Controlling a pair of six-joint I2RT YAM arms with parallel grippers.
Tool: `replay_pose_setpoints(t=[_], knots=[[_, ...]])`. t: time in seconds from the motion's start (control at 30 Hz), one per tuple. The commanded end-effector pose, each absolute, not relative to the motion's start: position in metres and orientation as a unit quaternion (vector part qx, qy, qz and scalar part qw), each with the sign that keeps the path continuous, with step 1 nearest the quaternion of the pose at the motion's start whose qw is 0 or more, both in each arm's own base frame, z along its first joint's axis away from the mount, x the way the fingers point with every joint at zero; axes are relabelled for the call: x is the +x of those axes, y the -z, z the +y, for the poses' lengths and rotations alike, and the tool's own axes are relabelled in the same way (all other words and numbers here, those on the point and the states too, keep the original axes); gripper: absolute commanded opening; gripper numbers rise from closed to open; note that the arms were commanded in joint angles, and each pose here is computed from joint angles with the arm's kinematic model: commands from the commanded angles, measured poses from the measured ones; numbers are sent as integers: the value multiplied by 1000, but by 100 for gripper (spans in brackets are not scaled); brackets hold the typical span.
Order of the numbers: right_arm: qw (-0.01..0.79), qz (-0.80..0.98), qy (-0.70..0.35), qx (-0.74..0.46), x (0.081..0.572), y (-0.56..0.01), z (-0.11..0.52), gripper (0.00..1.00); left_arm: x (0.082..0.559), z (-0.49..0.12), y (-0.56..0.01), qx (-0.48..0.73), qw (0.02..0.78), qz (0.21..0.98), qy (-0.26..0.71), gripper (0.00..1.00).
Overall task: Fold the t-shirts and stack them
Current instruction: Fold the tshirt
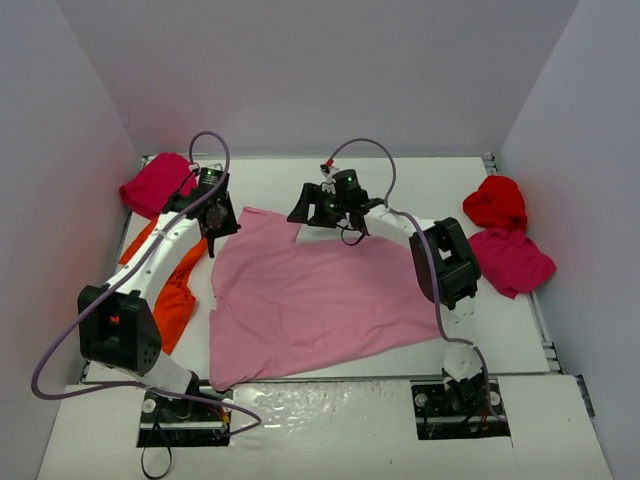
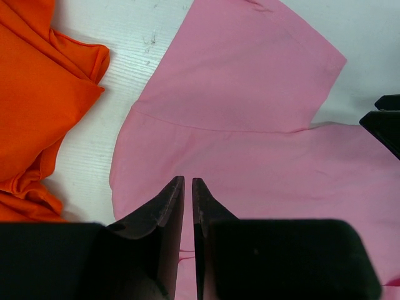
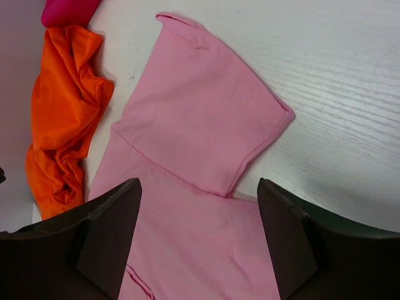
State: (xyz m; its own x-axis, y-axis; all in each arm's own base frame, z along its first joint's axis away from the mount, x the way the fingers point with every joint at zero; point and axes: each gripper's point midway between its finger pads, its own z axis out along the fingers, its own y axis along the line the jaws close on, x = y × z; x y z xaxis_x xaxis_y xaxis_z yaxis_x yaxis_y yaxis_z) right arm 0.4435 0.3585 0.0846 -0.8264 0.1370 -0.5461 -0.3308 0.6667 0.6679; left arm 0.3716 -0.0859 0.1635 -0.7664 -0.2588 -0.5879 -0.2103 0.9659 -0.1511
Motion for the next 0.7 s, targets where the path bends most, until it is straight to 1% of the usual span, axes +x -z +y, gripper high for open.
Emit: replay_pose_setpoints(t=[0.0,0.43,0.67], knots=[[322,849,-412,-75,450,-106,365,72,376,-84,-189,-131,357,923,51,9],[294,850,-433,-58,460,-70,380,72,365,-82,-183,-133,337,931,45,8],[277,857,-431,-52,460,-50,385,72,351,-92,-190,-132,315,937,74,8]])
